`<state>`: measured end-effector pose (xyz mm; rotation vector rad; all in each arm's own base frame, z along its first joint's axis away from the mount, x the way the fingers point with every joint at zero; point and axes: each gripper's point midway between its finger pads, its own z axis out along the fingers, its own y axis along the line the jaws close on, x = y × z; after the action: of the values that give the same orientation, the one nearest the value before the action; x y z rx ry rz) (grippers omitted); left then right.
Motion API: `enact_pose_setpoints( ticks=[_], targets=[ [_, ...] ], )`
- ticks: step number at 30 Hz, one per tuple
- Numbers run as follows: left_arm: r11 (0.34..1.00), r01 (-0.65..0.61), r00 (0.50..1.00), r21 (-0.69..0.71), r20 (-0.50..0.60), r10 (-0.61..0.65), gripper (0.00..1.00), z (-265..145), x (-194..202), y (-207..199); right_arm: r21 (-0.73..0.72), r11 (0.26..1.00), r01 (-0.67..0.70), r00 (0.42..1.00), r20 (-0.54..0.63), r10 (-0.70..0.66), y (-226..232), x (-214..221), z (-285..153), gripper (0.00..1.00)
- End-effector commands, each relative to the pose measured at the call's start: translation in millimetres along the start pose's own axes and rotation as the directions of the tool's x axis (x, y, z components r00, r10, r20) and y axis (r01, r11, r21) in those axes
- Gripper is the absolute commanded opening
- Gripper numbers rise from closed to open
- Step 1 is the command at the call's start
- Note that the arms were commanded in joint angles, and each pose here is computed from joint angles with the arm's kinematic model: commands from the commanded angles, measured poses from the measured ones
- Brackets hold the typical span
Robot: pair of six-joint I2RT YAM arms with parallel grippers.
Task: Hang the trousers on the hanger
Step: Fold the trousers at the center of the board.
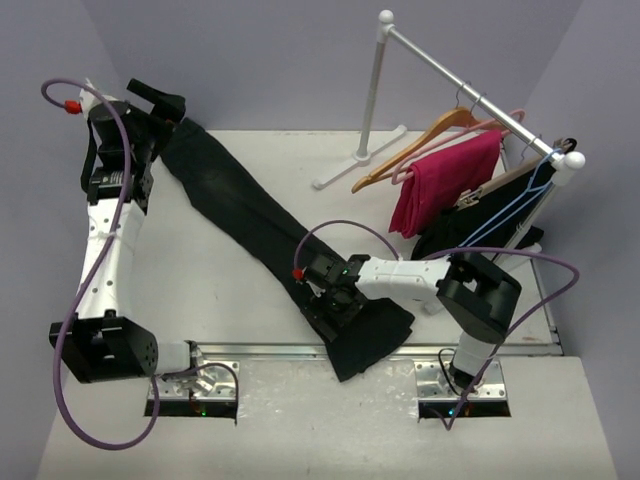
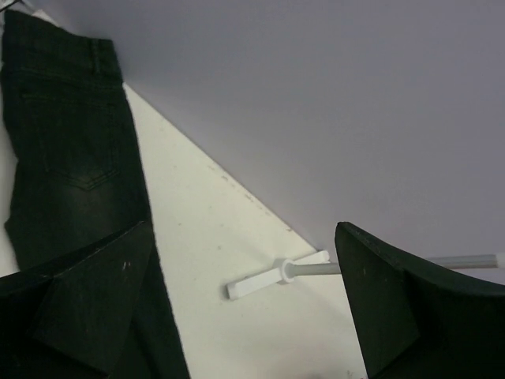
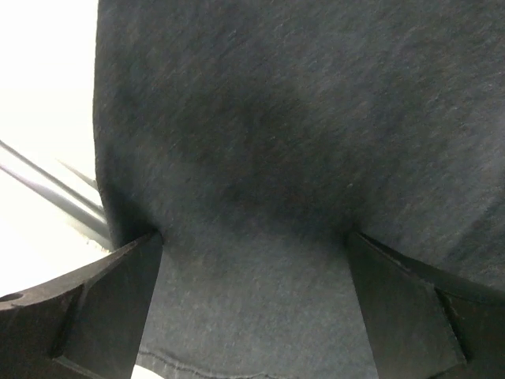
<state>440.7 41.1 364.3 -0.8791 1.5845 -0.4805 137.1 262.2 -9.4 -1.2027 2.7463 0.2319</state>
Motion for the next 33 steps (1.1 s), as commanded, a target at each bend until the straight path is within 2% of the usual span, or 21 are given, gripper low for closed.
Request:
enact_pose_setpoints(
  ticks=[1,3,5,10,14,19,22,24,26,28,30,33],
  targets=[
    [0.982,-0.097,0.985,-0.16,-0.155,0.072,1.0,21,45,62,0.076,0.997,0.028,0.981,-0.194,-0.013,-13,75,-4,0.99],
    [0.973,-0.128,0.975,-0.192,-0.202,0.088,1.0,25,56,74,0.106,0.994,0.025,0.968,-0.249,0.002,-19,101,-7,0.99],
    [0.963,-0.142,0.969,-0.227,-0.231,0.089,1.0,30,63,87,0.074,0.997,0.035,0.968,-0.25,-0.015,-13,106,-11,0.99],
    [0.963,-0.117,0.954,-0.243,-0.296,0.042,1.0,52,77,91,0.11,0.993,0.051,0.985,-0.172,-0.032,-14,82,-24,0.99],
    [0.944,-0.11,0.955,-0.31,-0.297,0.013,1.0,76,65,96,0.097,0.994,0.043,0.998,-0.04,-0.039,-11,57,-44,0.99],
    [0.912,-0.053,0.967,-0.407,-0.249,-0.055,1.0,128,43,138,0.07,0.998,0.001,0.993,0.119,-0.01,-11,41,-75,0.99],
    [0.956,-0.006,0.954,-0.294,-0.288,-0.082,1.0,176,53,158,-0.006,1.0,0.01,0.973,0.231,-0.008,0,33,-96,0.99],
    [0.979,0.04,0.923,-0.201,-0.367,-0.113,1.0,203,72,169,-0.047,0.999,0.026,0.965,0.261,-0.013,6,34,-101,0.99],
    [0.991,0.022,0.924,-0.128,-0.377,-0.07,1.0,225,65,165,-0.098,0.994,0.047,0.953,0.303,-0.016,14,35,-109,0.99],
    [0.992,-0.035,0.918,-0.119,-0.397,-0.015,1.0,246,78,188,-0.123,0.991,0.059,0.951,0.308,-0.018,17,41,-109,0.99],
    [0.994,-0.044,0.927,-0.099,-0.376,0.003,1.0,255,75,192,-0.133,0.989,0.061,0.954,0.299,-0.019,16,50,-105,0.99],
    [0.988,-0.024,0.932,-0.154,-0.362,-0.034,1.0,260,81,215,-0.133,0.989,0.066,0.957,0.29,-0.024,15,57,-101,0.99]
  ],
)
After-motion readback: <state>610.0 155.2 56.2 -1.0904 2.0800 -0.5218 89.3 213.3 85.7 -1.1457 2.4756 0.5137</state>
